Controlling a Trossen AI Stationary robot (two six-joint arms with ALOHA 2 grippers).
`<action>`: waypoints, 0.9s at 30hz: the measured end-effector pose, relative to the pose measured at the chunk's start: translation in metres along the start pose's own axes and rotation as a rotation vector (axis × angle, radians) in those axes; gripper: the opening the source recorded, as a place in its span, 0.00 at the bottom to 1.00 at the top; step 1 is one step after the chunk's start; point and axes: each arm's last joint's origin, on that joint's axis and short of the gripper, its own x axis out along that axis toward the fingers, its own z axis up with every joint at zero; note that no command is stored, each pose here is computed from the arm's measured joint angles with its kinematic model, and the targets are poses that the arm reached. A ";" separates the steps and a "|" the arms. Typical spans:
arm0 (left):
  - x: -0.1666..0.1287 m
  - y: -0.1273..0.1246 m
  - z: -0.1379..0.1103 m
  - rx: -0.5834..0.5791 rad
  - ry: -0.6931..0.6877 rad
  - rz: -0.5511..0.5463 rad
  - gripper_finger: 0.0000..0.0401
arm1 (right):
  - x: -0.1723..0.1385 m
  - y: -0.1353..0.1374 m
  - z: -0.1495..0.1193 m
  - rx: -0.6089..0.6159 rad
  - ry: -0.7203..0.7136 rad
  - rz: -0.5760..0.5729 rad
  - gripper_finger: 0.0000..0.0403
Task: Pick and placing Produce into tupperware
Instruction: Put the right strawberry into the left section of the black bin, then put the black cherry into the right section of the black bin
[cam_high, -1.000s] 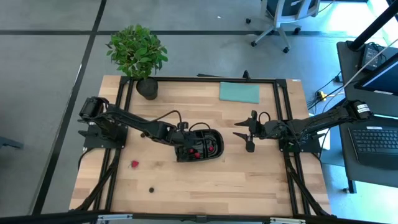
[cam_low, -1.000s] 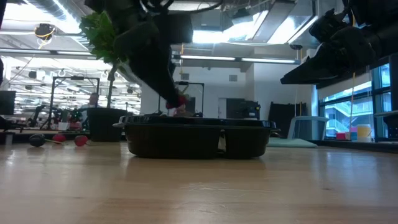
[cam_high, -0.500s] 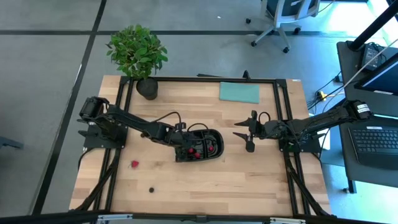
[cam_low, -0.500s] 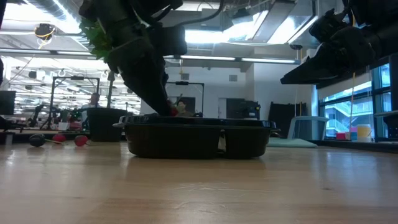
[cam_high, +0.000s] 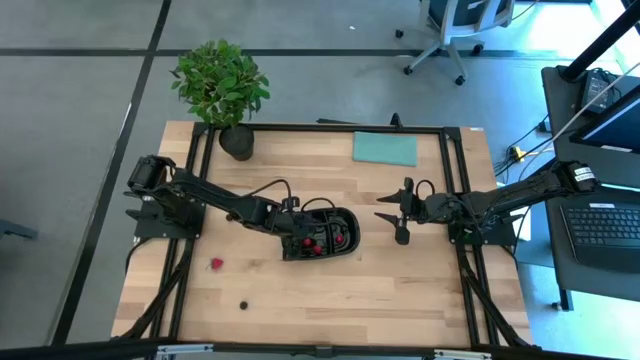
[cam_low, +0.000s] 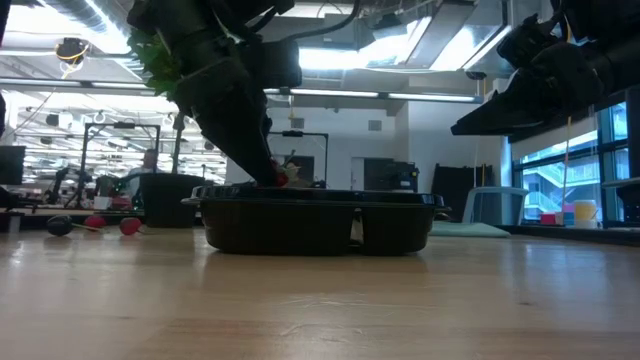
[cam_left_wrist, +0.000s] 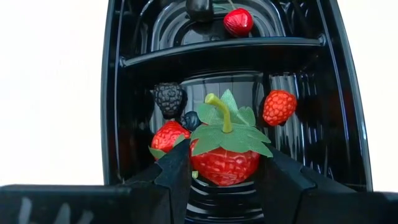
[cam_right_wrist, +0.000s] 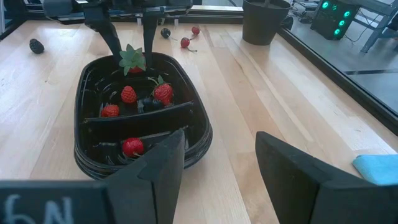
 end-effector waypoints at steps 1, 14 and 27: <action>0.000 0.000 0.000 0.000 0.000 0.000 0.35 | 0.000 0.000 0.000 0.000 0.000 0.000 0.50; 0.000 0.000 0.000 0.000 -0.001 0.000 0.50 | 0.000 0.000 0.000 -0.002 0.000 0.000 0.50; -0.061 0.022 -0.008 -0.131 0.058 0.035 0.52 | 0.000 0.000 0.000 -0.002 0.005 0.001 0.50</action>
